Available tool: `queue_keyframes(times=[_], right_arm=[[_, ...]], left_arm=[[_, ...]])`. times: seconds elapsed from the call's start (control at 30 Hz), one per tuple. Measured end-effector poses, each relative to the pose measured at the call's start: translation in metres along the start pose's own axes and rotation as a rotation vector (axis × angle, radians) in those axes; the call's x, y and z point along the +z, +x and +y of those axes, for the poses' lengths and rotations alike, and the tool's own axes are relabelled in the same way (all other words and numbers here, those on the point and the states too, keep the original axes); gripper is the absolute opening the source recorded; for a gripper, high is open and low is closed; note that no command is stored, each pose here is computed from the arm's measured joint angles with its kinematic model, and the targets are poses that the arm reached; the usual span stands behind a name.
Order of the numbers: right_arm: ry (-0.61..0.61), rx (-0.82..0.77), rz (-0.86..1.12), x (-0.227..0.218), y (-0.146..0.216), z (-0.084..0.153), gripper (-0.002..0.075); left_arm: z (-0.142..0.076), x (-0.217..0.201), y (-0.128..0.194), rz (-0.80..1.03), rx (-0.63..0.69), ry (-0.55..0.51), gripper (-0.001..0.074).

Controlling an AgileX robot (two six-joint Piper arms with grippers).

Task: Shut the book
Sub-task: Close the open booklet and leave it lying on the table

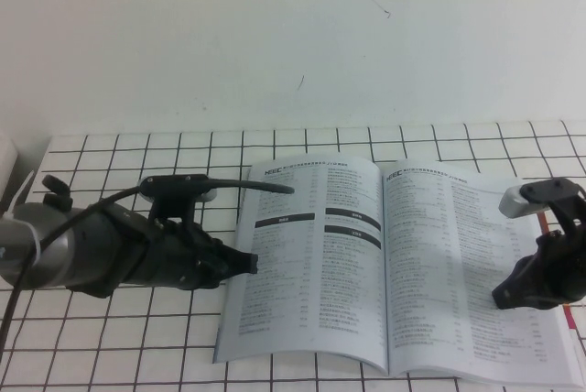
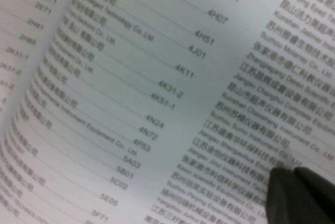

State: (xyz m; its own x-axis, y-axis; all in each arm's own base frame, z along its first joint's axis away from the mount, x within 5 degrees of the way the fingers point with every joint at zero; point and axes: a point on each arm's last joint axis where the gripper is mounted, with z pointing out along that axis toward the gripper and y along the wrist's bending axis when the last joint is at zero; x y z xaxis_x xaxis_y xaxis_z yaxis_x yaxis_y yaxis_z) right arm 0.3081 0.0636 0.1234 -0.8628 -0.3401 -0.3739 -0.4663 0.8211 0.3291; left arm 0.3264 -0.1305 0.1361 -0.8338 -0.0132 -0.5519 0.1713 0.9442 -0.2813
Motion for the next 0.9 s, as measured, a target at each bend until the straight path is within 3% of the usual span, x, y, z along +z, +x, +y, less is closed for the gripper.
queue_keyframes(times=[0.17,0.3,0.47,0.63,0.73,0.9], right_arm=[[-0.006,0.002,0.001,0.002,0.000,0.000,-0.0003],[-0.026,0.019,0.009,0.005,0.000,-0.002,-0.0003],[-0.064,0.082,0.007,0.013,0.000,-0.004,-0.0003],[-0.081,0.120,-0.005,0.014,-0.001,-0.005,-0.0003],[-0.076,0.120,-0.024,0.010,-0.003,-0.004,-0.0003],[0.033,0.014,-0.021,-0.007,-0.003,-0.001,-0.0003]], left_arm=[[-0.010,0.000,0.006,0.079,-0.025,0.111,-0.0004],[-0.022,-0.001,0.014,0.161,-0.030,0.262,-0.0004],[-0.049,-0.012,0.011,0.157,-0.068,0.579,-0.0004],[-0.074,-0.035,-0.005,0.111,-0.021,0.902,-0.0004],[-0.081,-0.047,-0.010,0.098,0.010,0.977,-0.0004],[-0.083,-0.067,-0.018,0.015,0.106,0.995,-0.0004]])
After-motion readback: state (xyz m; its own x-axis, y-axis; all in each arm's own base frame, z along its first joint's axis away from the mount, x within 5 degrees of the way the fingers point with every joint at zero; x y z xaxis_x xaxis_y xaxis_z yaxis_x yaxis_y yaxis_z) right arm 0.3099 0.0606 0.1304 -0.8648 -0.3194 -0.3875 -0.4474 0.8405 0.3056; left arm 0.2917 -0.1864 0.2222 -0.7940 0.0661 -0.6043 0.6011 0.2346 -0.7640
